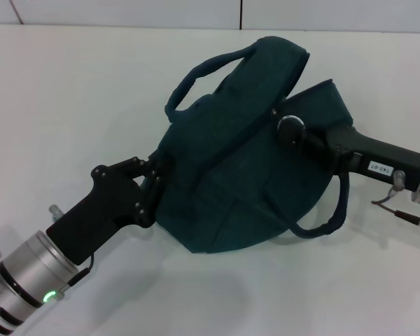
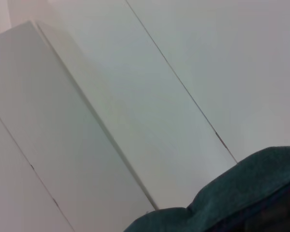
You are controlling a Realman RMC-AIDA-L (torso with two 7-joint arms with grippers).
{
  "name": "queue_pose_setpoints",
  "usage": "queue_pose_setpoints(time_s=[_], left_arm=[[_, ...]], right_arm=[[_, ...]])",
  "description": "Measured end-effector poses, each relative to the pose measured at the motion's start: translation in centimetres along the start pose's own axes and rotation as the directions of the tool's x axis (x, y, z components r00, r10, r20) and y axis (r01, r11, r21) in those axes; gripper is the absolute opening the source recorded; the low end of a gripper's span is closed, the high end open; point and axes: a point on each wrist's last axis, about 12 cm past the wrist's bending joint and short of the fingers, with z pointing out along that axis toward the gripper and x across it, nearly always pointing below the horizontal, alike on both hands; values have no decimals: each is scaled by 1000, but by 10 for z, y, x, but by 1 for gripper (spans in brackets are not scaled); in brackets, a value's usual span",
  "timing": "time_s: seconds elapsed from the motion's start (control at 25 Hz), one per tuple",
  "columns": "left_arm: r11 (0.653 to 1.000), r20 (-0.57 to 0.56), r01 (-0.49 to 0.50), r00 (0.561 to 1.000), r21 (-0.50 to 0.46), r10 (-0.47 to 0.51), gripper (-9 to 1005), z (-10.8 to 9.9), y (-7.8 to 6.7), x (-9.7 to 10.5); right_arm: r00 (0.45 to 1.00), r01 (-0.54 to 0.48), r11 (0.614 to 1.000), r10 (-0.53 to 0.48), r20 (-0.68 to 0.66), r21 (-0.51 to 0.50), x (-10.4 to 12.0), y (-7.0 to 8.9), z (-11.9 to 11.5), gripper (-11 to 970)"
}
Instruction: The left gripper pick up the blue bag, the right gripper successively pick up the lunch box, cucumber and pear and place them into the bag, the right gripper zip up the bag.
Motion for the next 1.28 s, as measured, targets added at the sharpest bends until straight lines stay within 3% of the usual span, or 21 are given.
queue_pose_setpoints(time_s=[0.44, 0.96, 1.28], left_arm=[[1000, 0, -2, 1000, 2, 2, 133, 1, 0, 0], [999, 7, -23, 1000, 38, 23, 171, -1, -3, -1], [990, 131, -52, 991, 128, 35, 194, 0, -14, -15]], right_arm=[[988, 44, 999, -45, 147, 7, 4, 9, -27, 9], [983, 80, 997, -76, 165, -20, 2, 12, -25, 9], [989, 92, 994, -84, 124, -57, 2, 14, -17, 9]])
